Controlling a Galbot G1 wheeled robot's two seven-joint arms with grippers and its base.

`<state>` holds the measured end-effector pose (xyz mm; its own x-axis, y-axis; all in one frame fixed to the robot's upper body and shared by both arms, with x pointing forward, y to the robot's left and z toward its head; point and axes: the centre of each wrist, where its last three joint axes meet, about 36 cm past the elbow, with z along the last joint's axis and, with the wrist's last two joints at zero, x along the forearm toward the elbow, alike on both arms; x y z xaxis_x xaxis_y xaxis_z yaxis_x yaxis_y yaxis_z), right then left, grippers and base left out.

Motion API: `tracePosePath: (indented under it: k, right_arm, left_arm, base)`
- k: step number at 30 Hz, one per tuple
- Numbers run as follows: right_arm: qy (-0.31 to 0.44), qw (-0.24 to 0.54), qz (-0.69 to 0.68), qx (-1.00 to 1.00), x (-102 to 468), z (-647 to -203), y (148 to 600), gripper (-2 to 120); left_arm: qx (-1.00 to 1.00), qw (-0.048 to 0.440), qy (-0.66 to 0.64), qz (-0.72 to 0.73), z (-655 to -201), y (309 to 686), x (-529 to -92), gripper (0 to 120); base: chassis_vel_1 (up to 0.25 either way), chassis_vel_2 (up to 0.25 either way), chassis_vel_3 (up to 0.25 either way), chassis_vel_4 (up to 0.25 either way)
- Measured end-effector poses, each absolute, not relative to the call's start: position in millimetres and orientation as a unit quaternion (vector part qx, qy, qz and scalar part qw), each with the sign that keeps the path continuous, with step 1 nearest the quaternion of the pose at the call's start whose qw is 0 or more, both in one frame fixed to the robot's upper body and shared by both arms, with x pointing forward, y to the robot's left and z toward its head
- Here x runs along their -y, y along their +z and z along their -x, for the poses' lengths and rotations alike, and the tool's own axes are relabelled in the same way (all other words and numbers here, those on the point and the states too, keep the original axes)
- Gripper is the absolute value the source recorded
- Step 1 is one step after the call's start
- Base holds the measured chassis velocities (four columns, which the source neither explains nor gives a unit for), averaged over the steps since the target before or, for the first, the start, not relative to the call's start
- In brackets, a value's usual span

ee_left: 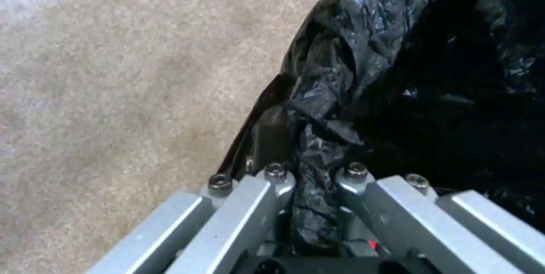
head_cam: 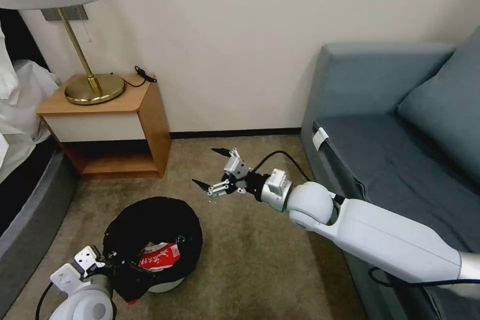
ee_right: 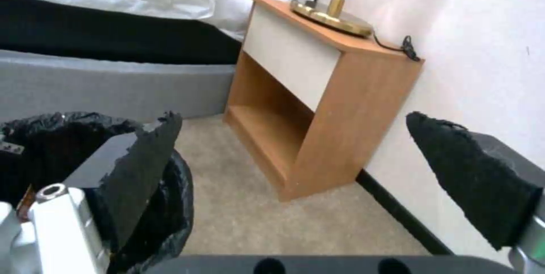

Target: Pick up the trash bin, then pick up the garbage on the floor and place it into the trash bin.

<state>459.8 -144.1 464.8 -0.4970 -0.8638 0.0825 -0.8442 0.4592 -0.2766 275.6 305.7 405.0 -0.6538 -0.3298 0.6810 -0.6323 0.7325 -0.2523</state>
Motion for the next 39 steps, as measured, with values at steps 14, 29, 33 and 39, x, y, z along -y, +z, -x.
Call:
tracePosePath:
  k: [14,29,33,39]
  right_arm:
    - [-0.129,0.023,0.490,-0.862,149,-449,447,100]
    - [-0.107,0.020,0.455,-0.884,152,-438,444,100]
    - [-0.090,0.027,0.407,-0.908,160,-434,460,100]
    - [-0.058,0.040,0.312,-0.947,167,-416,483,100]
  left_arm:
    - [0.874,0.315,0.235,-0.285,-275,401,-310,2]
    - [0.917,0.228,0.179,-0.272,-267,405,-314,50]
    - [0.952,0.154,0.159,-0.210,-257,409,-318,70]
    - [0.979,0.090,0.127,-0.130,-247,412,-326,88]
  base:
    - [0.000,0.000,0.000,0.000]
    - [0.000,0.000,0.000,0.000]
    - [0.000,0.000,0.000,0.000]
    - [0.000,0.000,0.000,0.000]
